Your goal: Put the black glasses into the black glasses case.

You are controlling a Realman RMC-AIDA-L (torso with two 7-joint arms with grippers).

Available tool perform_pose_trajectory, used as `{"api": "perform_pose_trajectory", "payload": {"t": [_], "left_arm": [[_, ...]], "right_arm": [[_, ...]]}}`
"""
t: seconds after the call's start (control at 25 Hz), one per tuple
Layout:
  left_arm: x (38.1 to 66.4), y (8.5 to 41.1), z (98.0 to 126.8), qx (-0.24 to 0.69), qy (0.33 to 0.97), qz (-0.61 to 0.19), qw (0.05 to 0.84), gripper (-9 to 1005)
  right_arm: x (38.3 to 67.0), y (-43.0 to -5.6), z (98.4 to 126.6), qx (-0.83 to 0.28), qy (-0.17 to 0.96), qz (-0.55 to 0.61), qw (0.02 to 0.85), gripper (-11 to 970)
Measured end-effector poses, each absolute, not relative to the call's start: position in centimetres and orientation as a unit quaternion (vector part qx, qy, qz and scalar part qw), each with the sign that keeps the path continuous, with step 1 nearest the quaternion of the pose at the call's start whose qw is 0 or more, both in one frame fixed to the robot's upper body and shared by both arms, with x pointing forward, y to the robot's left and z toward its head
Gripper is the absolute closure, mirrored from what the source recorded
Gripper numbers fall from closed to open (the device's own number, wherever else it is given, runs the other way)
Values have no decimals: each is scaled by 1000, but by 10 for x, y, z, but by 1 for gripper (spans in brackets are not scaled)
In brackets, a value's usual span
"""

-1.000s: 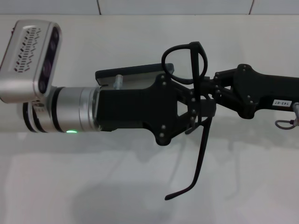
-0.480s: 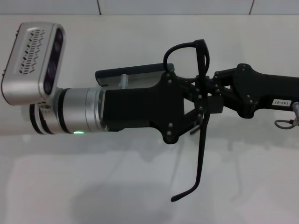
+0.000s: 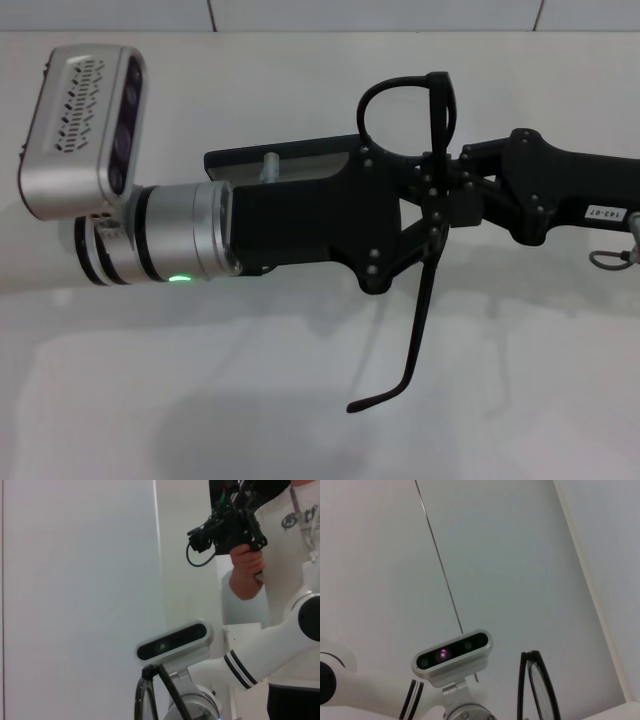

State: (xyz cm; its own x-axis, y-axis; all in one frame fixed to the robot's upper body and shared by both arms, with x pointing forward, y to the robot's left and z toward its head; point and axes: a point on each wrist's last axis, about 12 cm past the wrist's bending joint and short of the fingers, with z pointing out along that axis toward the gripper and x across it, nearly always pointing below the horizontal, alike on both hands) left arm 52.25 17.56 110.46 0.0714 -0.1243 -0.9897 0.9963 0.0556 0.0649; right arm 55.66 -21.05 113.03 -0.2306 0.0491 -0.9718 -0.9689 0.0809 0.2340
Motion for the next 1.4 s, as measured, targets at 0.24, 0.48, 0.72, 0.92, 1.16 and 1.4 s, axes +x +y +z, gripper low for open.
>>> {"api": "perform_pose_trajectory", "payload": {"t": [0.24, 0.48, 0.72, 0.92, 1.16, 1.4], "left_arm": [[523, 173, 1105, 468, 462, -500, 563, 993], [524, 175, 1107, 467, 464, -503, 561, 993], [522, 180, 1108, 463, 465, -503, 563, 993], [521, 183, 1108, 461, 468, -502, 563, 993], [525, 201, 1113, 459, 493, -504, 541, 992], [521, 236, 1123, 472, 508, -509, 510, 992]], "right_arm": [[557, -211, 1132, -405, 563, 545, 471, 912], [557, -212, 1131, -403, 565, 539, 477, 911], [561, -218, 1128, -396, 581, 519, 486, 910], [564, -226, 1127, -382, 593, 502, 501, 908], [569, -244, 1129, -357, 603, 472, 535, 907], [567, -270, 1137, -359, 612, 436, 554, 906]]}}
